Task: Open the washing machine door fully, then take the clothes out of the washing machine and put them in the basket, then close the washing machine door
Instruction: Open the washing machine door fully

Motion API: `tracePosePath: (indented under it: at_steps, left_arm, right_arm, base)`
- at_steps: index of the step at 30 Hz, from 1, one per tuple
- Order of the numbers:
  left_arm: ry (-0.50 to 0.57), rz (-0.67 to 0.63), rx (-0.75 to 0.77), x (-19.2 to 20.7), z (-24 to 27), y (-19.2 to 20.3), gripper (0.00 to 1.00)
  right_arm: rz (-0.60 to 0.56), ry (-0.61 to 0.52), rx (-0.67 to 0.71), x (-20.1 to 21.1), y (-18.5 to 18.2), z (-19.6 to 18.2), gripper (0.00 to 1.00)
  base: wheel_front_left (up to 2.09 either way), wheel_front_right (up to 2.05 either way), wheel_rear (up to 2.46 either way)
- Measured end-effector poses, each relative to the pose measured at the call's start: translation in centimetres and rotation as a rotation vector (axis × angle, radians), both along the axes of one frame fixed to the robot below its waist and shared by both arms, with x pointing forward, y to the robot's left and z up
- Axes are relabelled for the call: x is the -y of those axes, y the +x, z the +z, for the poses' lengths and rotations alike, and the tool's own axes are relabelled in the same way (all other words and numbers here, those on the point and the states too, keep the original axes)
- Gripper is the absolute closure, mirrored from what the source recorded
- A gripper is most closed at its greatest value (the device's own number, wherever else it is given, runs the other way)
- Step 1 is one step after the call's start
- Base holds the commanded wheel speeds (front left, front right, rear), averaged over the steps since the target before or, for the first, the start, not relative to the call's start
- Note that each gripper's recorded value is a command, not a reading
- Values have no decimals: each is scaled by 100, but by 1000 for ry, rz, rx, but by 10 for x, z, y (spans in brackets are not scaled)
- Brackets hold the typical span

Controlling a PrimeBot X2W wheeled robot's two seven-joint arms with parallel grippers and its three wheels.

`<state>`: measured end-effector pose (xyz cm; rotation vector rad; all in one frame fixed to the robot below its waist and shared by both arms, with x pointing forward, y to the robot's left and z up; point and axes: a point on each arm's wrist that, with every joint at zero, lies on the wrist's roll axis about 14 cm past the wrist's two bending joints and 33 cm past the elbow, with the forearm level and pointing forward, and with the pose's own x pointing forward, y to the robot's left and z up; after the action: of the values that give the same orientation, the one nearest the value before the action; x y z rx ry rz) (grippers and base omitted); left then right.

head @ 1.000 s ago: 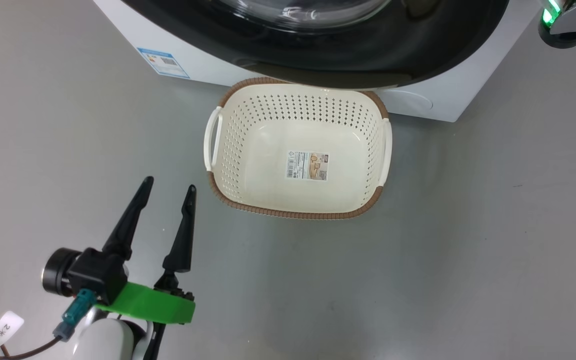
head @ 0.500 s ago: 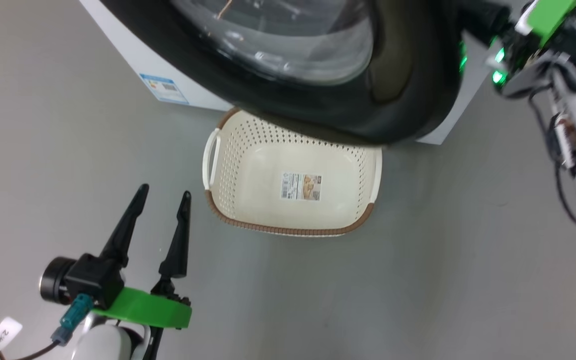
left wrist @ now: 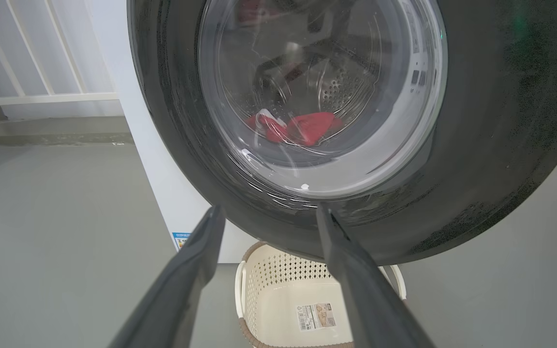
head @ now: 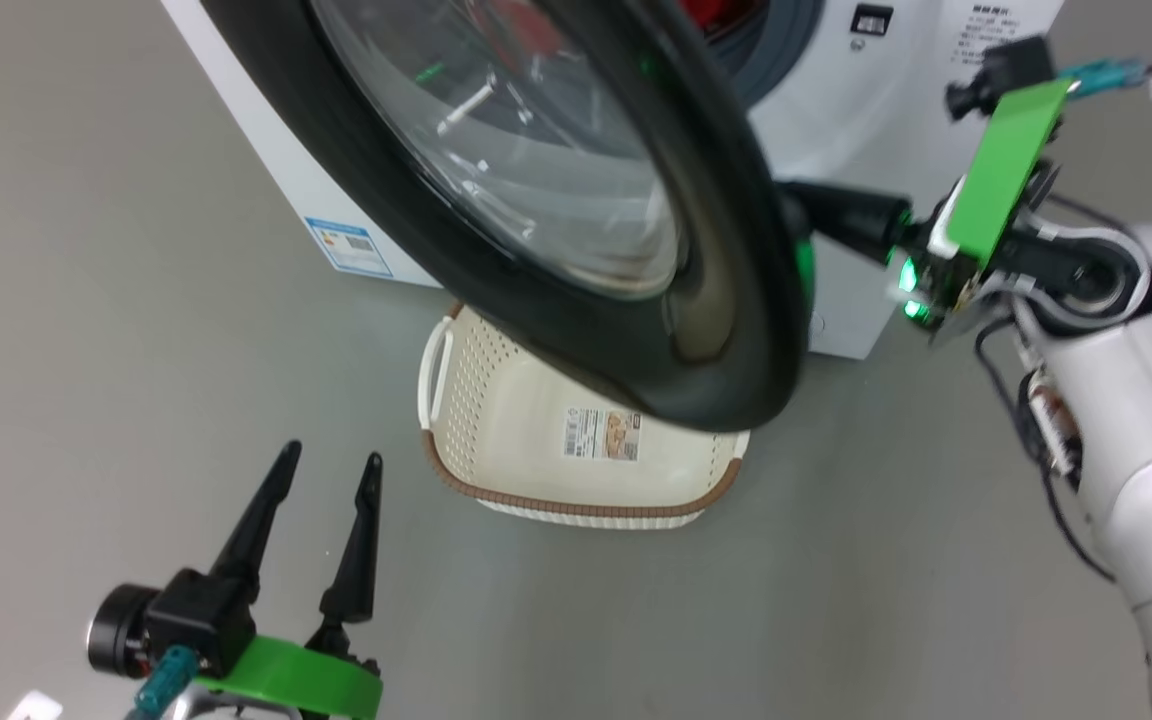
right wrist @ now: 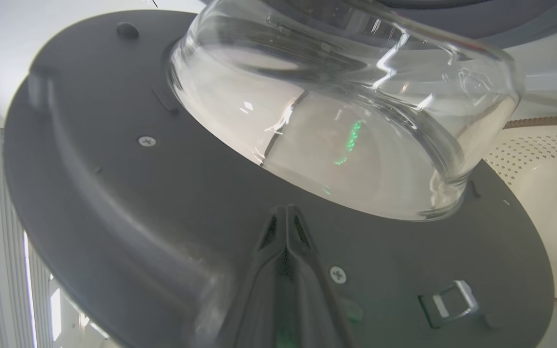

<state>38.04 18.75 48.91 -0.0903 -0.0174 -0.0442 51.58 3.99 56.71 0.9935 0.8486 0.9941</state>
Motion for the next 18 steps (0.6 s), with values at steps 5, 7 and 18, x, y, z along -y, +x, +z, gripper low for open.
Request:
tracePosePath:
  at_steps: [5,7,18]
  left_arm:
    - [2,13,0,-3,1,-11,0]
    - [3,22,-1,-5,1,-16,0]
    - [8,106,2,-28,4,-42,0]
  right_arm:
    - [70,-2,11,-14,-26,0,100]
    - [108,0,17,-22,-38,-1,100]
    - [326,11,46,-72,-104,1,100]
  base:
    - [0,0,0]
    - [0,0,0]
    - [0,0,0]
